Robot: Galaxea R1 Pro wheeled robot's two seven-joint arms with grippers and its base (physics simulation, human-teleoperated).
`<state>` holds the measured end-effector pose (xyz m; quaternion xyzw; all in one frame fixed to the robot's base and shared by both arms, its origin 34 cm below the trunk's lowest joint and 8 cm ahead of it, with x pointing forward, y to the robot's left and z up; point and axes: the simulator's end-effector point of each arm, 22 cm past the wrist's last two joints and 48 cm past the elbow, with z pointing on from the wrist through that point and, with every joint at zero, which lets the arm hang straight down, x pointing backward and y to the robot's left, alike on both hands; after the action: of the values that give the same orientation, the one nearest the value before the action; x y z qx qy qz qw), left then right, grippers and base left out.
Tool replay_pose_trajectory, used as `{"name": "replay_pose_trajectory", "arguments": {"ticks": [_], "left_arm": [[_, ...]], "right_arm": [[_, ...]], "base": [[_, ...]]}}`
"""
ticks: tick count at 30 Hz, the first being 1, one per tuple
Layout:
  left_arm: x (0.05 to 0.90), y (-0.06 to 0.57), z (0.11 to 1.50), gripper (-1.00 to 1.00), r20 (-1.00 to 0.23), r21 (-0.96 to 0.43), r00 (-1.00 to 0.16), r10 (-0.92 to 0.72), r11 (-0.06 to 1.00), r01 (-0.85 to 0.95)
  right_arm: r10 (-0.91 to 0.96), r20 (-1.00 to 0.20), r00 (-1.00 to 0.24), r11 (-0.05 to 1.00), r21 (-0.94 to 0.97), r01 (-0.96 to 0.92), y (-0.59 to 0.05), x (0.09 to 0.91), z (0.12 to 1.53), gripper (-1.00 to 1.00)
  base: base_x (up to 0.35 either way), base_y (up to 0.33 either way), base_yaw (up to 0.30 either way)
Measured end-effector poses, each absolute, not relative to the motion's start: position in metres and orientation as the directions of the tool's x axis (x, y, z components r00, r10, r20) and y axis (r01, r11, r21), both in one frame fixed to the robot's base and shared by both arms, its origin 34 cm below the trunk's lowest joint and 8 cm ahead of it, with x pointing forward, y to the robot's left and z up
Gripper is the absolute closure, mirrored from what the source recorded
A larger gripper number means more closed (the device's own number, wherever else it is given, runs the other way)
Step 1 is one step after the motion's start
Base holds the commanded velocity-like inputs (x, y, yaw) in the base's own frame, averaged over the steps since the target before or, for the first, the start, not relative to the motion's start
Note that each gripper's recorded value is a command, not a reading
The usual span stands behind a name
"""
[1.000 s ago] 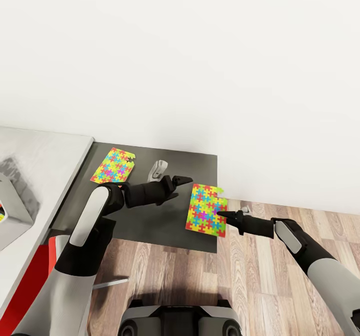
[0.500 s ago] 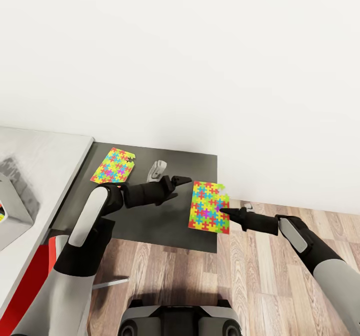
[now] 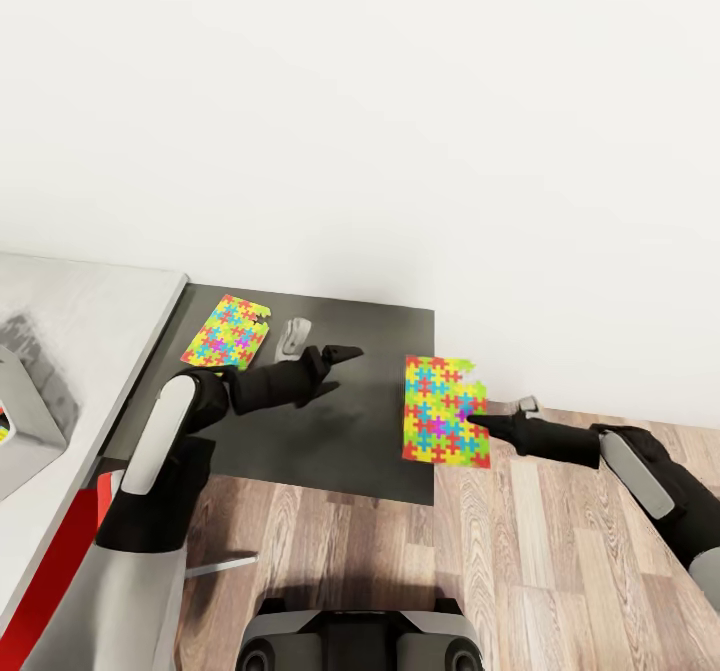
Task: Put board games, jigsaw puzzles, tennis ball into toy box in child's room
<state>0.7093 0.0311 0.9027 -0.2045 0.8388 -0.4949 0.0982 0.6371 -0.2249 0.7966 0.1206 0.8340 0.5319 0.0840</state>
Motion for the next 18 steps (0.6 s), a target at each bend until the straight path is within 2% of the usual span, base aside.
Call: {"name": "replay_pose_trajectory", "arguments": {"ticks": [18], "left_arm": [[0.717,0.035,0.92,-1.0,0.015,-0.894,-0.889,-0.458,0.392,-0.217]], "right_arm": [[0.347,-0.055,-0.936,0.374,0.923,0.085,-0.264,0.649,0.827,1.0]], "base": [[0.0,0.0,0.0]]}}
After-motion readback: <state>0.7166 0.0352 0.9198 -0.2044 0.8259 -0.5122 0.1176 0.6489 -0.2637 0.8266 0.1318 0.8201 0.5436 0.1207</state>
